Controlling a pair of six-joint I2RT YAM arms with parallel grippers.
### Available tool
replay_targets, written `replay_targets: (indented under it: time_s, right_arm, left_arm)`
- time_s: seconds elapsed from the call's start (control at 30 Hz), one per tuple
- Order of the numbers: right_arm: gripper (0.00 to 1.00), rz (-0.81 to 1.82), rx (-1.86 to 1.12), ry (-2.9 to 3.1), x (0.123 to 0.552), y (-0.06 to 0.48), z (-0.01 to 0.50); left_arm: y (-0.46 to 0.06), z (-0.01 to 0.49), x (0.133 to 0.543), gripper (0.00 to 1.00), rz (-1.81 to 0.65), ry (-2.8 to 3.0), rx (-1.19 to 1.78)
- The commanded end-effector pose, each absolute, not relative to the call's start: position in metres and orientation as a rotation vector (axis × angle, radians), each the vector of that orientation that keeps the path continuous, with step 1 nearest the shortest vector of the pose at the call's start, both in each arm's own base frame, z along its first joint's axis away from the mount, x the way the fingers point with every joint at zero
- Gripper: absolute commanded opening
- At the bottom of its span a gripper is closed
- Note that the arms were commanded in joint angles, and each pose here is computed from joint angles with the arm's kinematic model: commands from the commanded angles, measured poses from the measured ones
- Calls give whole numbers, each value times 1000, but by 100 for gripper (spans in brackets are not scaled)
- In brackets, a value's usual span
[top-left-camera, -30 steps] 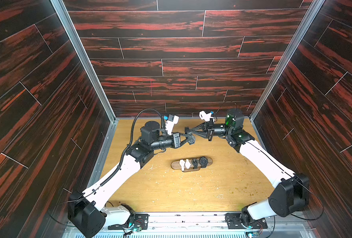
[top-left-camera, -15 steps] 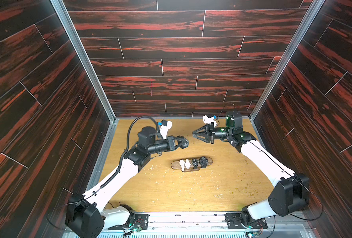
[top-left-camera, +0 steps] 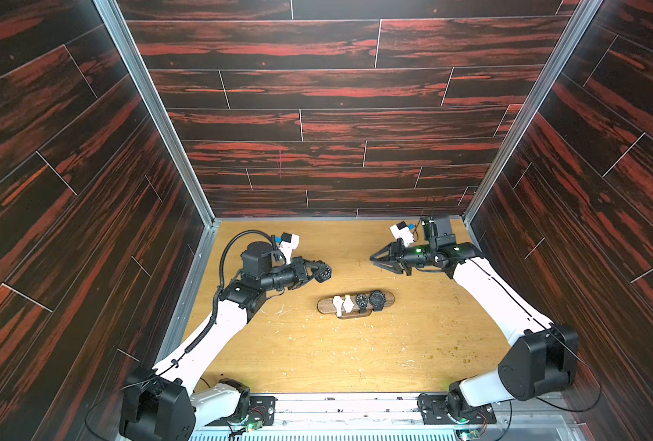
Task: Place watch on stand
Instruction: Pick up the watch at the center of the board, then place the watch on the stand.
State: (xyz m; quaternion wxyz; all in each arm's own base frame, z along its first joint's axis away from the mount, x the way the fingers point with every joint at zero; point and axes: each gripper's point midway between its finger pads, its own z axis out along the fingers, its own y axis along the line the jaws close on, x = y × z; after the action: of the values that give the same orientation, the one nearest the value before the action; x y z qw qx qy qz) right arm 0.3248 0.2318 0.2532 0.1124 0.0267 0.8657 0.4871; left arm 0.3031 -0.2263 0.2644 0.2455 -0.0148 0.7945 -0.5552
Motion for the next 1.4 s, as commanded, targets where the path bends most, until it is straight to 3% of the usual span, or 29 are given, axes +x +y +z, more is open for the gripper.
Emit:
replay_targets:
  time_s: [0.0,0.2,0.53,1.37]
  right_arm:
    - [30,1216,54,2598,321,207,242]
    - [31,973,76,2683,324,177,213]
    - [31,780,127,2747,333,153,178]
    - [32,697,176,2796,334,143,146]
  left_arm:
    - [-220,246,288,0,-1525,2247,-38]
    - [-217,212,278,0,-1553,2336,-93]
    - [-219,172,266,0,-1581,2475,-107]
    - [-209,120,257,0,-1554,2615,-223]
